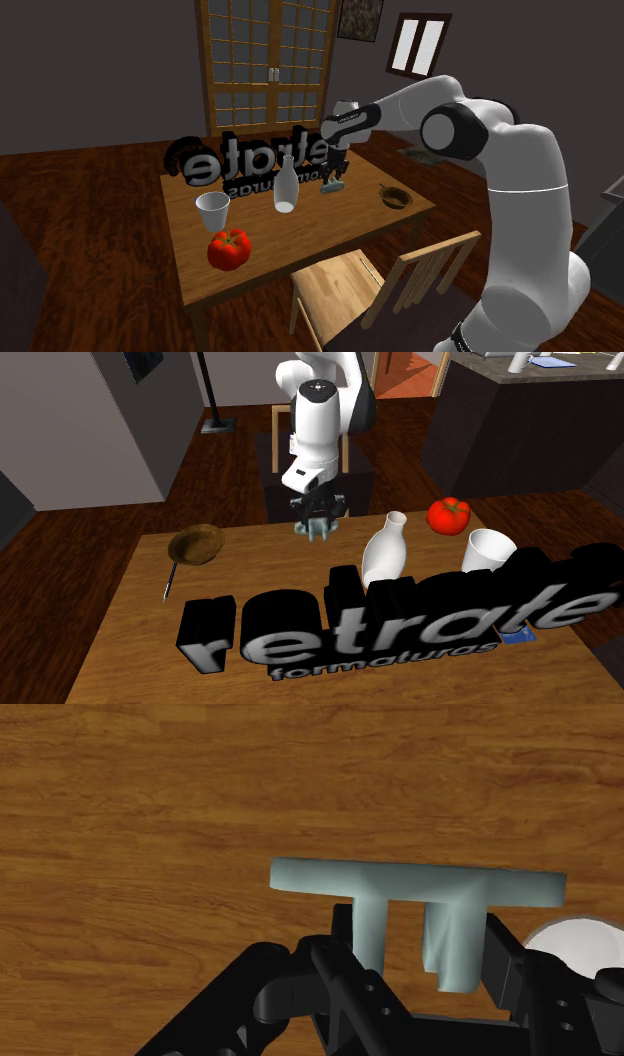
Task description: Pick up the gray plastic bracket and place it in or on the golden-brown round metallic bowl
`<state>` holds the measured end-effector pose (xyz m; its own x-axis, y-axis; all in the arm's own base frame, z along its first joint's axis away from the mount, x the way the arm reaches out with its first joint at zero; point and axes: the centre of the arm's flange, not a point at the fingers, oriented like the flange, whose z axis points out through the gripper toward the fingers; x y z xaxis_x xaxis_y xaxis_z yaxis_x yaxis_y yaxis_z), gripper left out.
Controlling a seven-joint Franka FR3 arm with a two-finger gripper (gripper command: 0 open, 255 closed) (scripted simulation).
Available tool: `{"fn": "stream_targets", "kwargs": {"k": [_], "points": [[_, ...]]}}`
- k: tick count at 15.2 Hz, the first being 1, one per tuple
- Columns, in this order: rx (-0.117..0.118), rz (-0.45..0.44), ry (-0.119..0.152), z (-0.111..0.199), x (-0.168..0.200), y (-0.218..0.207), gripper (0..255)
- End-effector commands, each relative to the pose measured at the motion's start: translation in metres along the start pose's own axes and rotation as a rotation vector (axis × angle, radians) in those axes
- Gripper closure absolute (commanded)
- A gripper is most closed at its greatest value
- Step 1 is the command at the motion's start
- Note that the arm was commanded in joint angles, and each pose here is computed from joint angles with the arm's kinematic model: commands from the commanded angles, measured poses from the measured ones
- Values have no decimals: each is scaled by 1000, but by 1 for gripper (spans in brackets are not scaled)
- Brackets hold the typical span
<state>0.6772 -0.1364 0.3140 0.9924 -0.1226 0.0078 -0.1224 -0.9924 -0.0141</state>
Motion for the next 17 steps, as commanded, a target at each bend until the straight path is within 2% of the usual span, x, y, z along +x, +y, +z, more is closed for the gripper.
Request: {"fn": "stream_targets", "kwargs": {"k": [1,17], "points": [[0,0,0,-3,-5,23,255],[0,0,0,-16,-50,229,255]]}}
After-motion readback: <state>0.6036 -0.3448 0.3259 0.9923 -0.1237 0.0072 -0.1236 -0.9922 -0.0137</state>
